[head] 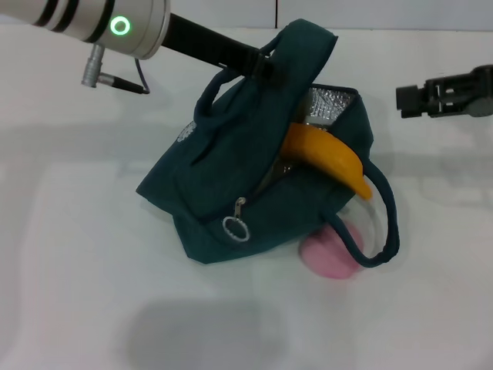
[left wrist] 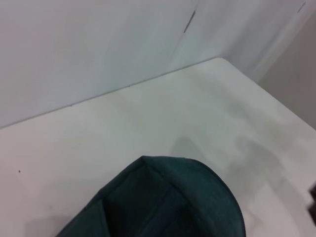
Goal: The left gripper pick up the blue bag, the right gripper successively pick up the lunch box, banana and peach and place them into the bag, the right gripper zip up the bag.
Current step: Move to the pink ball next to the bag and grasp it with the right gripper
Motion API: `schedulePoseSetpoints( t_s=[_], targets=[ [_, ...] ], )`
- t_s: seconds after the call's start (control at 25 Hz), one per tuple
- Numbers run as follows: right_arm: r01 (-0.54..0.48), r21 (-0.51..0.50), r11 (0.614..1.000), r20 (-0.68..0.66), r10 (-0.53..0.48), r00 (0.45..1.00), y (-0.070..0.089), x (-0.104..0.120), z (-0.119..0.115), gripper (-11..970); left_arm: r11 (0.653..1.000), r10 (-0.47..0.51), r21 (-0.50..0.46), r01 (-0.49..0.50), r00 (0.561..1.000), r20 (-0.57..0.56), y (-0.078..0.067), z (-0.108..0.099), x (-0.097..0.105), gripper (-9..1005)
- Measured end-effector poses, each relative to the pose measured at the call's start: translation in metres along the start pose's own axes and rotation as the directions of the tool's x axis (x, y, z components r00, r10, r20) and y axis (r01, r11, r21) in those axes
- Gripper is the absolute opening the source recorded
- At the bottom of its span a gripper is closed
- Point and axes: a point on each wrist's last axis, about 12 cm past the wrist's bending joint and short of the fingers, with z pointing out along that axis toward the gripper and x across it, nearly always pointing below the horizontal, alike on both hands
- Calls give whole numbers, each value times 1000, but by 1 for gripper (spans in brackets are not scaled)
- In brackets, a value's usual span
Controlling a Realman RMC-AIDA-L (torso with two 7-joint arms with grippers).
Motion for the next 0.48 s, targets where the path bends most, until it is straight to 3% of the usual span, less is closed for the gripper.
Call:
schedulePoseSetpoints(
  t_s=[0.12, 0.28, 0.48],
  targets=[
    [60, -29, 998, -33, -61, 998, 5, 3, -2, 505, 1000, 1, -3, -1, 1000, 6, 0, 0, -2, 35],
    [163, -6, 987, -176, -162, 971, 8, 18, -7, 504, 1000, -1, -8, 1, 1000, 15, 0, 0, -5, 36],
    [308, 64, 949, -355, -267, 896, 7, 43, -6, 504, 999, -25, -28, 26, 999, 27, 4, -3, -7, 36]
  ],
)
